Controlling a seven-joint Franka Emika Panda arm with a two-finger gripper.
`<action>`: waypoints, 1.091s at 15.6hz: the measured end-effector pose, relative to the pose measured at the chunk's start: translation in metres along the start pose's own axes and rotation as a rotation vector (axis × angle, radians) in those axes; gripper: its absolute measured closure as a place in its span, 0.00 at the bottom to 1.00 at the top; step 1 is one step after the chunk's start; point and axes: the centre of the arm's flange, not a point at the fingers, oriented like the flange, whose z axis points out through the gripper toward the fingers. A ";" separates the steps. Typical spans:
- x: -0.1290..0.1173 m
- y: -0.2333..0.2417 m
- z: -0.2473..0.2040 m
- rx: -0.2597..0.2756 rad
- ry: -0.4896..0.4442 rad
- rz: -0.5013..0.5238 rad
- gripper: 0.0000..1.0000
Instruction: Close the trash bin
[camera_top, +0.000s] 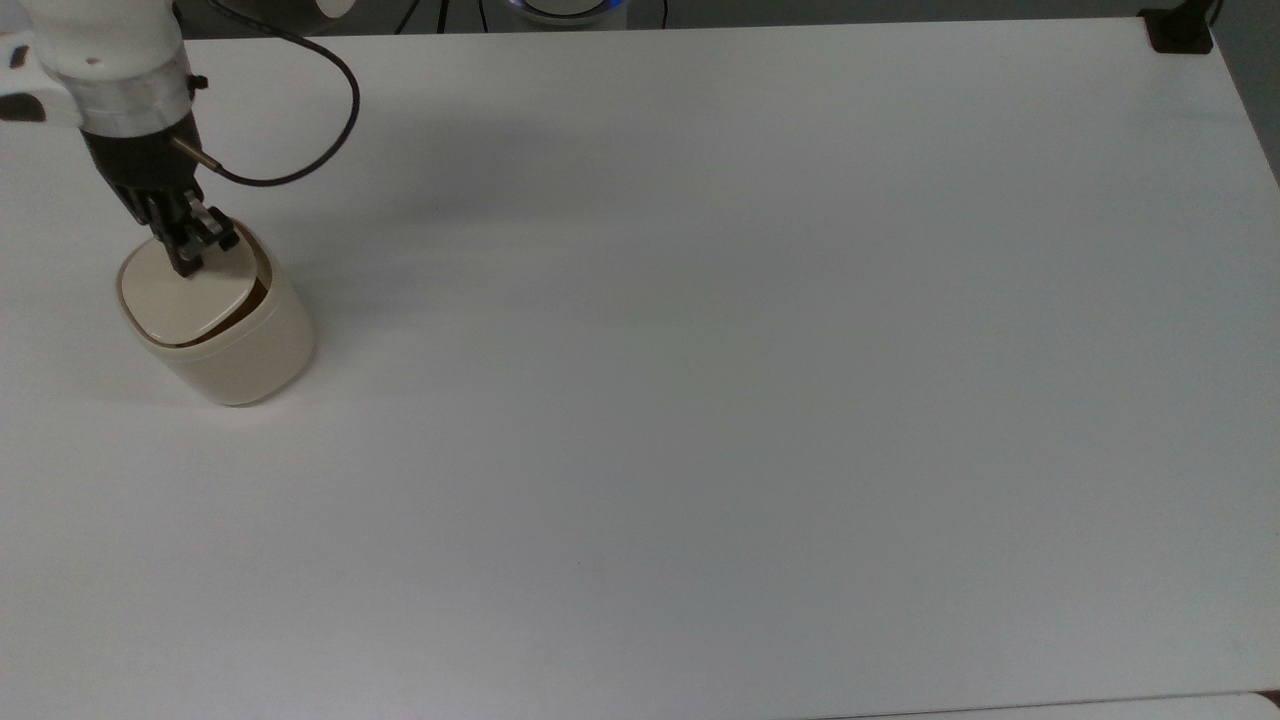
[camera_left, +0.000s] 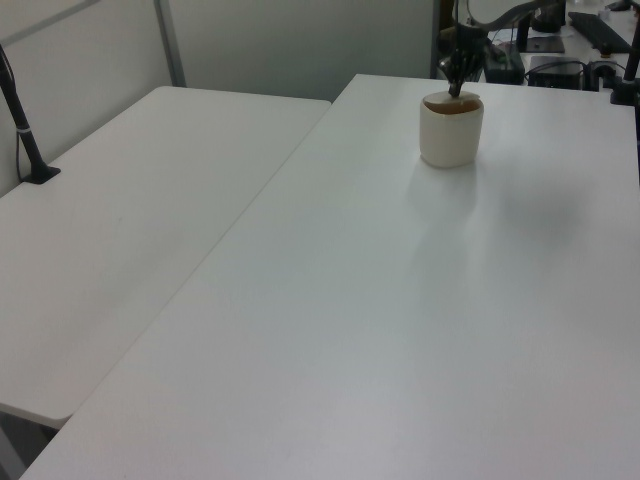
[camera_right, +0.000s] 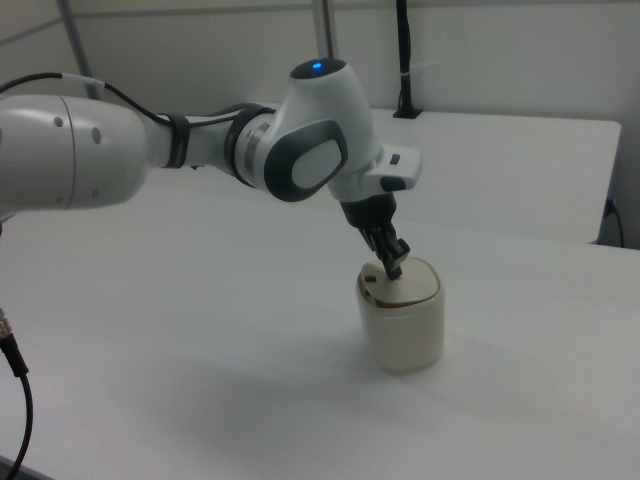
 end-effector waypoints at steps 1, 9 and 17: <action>-0.002 -0.004 0.007 -0.003 -0.011 -0.006 0.99; -0.004 -0.009 0.011 -0.006 -0.016 -0.031 0.99; -0.011 -0.034 -0.039 0.032 -0.001 -0.068 0.56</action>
